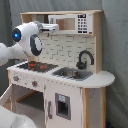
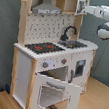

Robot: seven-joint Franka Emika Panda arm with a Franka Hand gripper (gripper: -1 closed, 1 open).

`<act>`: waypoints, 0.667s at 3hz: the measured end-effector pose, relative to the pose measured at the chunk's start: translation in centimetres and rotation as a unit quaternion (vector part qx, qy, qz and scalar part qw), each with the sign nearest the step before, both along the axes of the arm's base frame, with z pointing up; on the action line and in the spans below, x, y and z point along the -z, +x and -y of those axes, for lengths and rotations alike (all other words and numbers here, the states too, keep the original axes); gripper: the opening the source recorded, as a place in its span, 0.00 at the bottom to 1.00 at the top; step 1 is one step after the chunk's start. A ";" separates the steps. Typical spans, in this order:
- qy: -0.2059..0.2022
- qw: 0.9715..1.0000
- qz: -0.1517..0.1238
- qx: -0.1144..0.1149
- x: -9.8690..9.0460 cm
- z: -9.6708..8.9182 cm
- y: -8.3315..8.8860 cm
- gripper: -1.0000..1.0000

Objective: Play with the kitchen

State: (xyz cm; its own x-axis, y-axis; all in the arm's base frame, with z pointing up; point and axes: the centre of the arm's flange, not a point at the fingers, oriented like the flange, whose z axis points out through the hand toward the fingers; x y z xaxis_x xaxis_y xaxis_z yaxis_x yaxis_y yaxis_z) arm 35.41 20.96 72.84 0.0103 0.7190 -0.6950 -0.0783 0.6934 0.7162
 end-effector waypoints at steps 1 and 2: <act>0.024 0.999 0.023 0.014 -0.9 0.6 -2.1 1.00; 0.066 0.997 0.031 0.015 -1.0 0.3 -2.6 1.00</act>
